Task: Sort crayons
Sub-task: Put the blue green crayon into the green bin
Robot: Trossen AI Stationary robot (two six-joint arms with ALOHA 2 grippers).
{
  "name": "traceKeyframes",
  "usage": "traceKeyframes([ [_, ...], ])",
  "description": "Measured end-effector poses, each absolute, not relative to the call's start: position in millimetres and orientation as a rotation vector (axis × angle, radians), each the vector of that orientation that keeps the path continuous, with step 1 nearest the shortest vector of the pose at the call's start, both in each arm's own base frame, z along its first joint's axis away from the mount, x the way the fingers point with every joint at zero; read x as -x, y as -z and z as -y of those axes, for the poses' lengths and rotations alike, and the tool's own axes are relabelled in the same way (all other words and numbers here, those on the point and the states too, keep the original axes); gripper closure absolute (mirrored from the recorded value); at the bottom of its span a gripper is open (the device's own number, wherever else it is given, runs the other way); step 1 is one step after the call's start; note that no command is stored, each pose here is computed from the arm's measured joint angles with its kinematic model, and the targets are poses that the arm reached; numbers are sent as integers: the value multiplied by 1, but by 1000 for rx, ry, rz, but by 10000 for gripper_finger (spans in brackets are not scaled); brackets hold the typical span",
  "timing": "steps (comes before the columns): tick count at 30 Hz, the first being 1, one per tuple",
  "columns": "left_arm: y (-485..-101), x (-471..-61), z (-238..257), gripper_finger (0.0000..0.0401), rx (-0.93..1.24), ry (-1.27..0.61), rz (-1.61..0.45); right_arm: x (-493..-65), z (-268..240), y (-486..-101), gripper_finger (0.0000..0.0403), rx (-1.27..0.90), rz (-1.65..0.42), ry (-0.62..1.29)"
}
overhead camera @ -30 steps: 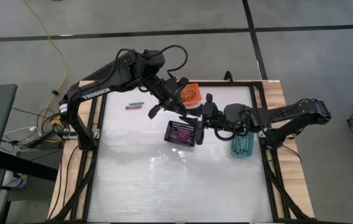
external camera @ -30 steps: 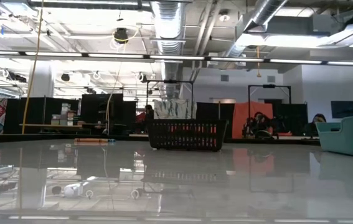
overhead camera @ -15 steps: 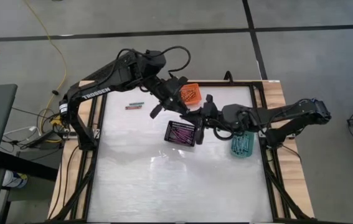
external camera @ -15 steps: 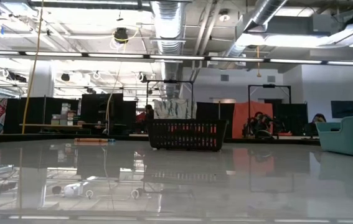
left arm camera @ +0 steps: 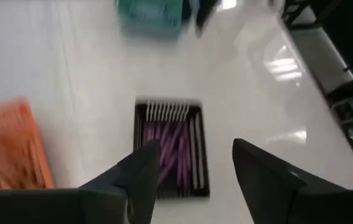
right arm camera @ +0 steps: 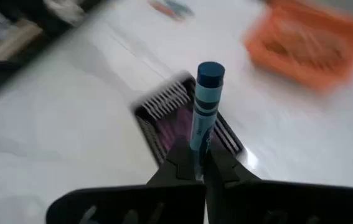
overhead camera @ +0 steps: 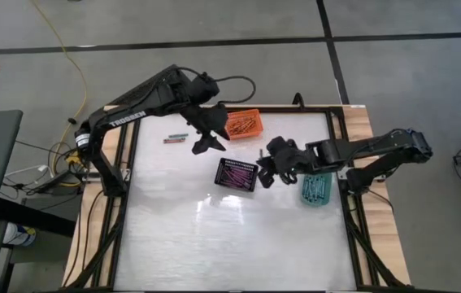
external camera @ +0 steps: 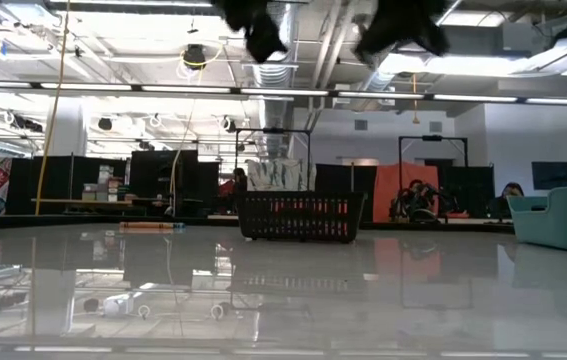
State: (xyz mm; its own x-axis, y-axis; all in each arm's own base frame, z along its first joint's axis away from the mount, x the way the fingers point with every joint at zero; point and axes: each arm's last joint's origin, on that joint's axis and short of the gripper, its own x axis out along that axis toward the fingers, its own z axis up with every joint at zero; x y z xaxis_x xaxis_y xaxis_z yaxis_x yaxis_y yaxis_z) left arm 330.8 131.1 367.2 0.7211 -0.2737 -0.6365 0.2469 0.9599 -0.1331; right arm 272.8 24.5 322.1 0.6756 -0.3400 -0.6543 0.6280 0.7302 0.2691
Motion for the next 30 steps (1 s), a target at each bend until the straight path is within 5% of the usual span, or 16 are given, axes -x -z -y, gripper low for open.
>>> traceKeyframes([
  [13,-255,-275,-148,241,139,120,-1081,-225,-31,-298,402,-654,-953,954],
  [30,-250,-208,-151,242,57,-119,-1139,-151,-45,-251,401,-999,-888,1062],
])
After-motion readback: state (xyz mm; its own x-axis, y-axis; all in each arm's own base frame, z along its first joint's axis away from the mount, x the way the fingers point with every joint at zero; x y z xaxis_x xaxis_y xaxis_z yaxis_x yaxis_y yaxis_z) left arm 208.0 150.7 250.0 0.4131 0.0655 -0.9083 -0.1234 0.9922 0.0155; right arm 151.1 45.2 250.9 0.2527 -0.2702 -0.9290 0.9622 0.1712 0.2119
